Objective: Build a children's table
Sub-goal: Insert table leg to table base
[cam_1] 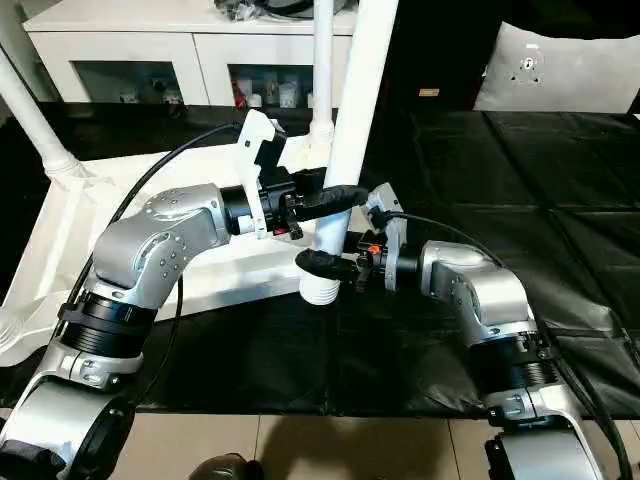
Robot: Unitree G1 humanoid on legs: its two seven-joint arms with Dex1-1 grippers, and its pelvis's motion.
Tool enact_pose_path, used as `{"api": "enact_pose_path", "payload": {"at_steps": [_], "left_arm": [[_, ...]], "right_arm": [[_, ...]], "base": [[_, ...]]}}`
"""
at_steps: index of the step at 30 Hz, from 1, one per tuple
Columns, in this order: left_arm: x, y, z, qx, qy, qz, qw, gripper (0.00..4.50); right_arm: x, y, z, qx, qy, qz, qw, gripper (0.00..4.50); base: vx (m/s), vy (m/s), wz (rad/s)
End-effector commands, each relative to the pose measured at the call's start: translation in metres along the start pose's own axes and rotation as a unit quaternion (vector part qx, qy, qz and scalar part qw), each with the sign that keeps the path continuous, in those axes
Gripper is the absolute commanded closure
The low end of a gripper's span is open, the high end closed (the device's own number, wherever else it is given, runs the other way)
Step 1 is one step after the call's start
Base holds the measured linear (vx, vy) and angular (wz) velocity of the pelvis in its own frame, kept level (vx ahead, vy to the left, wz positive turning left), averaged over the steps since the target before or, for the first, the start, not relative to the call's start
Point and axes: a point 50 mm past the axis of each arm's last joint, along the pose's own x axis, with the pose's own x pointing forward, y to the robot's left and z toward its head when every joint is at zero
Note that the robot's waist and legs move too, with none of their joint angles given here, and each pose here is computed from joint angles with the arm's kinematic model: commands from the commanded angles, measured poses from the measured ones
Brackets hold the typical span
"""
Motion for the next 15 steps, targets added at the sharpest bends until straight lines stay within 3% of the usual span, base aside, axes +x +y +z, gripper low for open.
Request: {"api": "enact_pose_path", "payload": {"at_steps": [1,2,6,7,14,15], "left_arm": [[0.0005,-0.0034,0.006,0.01,-0.006,-0.007,1.0,2.68],[0.0004,-0.0033,0.0059,0.01,-0.006,-0.006,1.0,2.68],[-0.0003,-0.0023,0.0059,0.007,-0.004,-0.005,1.0,2.68],[-0.0006,-0.0019,0.0061,0.003,-0.004,-0.004,1.0,2.68],[0.0008,-0.0025,0.0081,-0.026,-0.012,-0.006,1.0,2.68],[0.0013,-0.003,0.0082,-0.032,-0.012,-0.008,0.999,2.12]], "right_arm": [[0.0,-0.0003,0.0066,-0.005,-0.013,0.004,1.0,1.75],[0.0,-0.0003,0.0063,-0.005,-0.013,0.005,1.0,1.99],[-0.0004,-0.0012,0.0054,-0.003,-0.015,0.001,1.0,2.14],[-0.0008,-0.0024,0.005,0.0,-0.015,-0.005,1.0,2.39],[-0.0022,-0.0028,0.0058,0.011,-0.024,-0.003,1.0,2.54],[-0.002,-0.0028,0.0057,0.01,-0.024,-0.004,1.0,2.55]], "base": [[0.0,0.0,0.0],[0.0,0.0,0.0],[0.0,0.0,0.0],[0.0,0.0,0.0],[0.0,0.0,0.0],[0.0,0.0,0.0]]}}
